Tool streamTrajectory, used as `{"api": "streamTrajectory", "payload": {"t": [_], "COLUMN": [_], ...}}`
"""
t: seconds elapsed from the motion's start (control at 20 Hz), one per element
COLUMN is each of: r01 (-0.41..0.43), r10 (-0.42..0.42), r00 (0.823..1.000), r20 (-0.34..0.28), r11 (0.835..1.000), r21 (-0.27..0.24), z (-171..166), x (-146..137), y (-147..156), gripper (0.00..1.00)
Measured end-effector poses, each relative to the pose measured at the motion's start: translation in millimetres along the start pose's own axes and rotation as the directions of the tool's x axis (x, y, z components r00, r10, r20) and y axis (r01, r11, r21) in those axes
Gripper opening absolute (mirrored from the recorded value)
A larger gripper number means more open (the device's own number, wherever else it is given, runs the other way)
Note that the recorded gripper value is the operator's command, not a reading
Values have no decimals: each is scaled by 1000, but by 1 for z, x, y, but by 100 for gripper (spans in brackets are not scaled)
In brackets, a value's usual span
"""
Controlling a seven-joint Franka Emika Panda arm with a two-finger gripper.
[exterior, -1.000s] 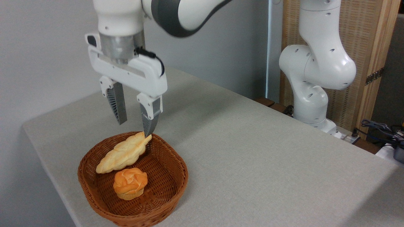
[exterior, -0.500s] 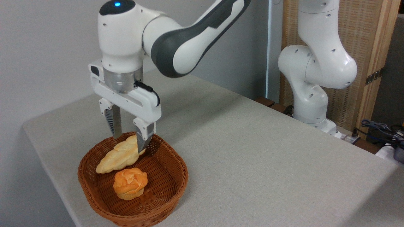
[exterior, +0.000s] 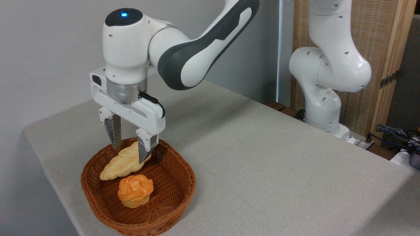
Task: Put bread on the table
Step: 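Descend the gripper around the middle of the long loaf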
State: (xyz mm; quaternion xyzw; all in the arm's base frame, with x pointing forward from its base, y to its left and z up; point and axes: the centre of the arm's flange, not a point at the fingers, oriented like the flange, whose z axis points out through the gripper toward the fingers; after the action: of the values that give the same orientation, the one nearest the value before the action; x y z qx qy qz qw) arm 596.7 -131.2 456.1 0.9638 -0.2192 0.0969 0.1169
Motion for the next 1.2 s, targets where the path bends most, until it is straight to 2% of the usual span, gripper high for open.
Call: {"api": "streamTrajectory", "payload": {"t": [0.5,1.05,1.1,1.2], "r01": [-4,-12,-12,-12], "r10": [5,12,12,12], "r00": [1000,1000,1000,1000], "r20": [22,9,9,8], "r11": [1000,1000,1000,1000], "r21": [-13,-10,-9,-9], "z": [14,28,28,28], "x": [-1,-3,-3,-3], "y": [3,9,9,9], "gripper": [100,100,96,81]}}
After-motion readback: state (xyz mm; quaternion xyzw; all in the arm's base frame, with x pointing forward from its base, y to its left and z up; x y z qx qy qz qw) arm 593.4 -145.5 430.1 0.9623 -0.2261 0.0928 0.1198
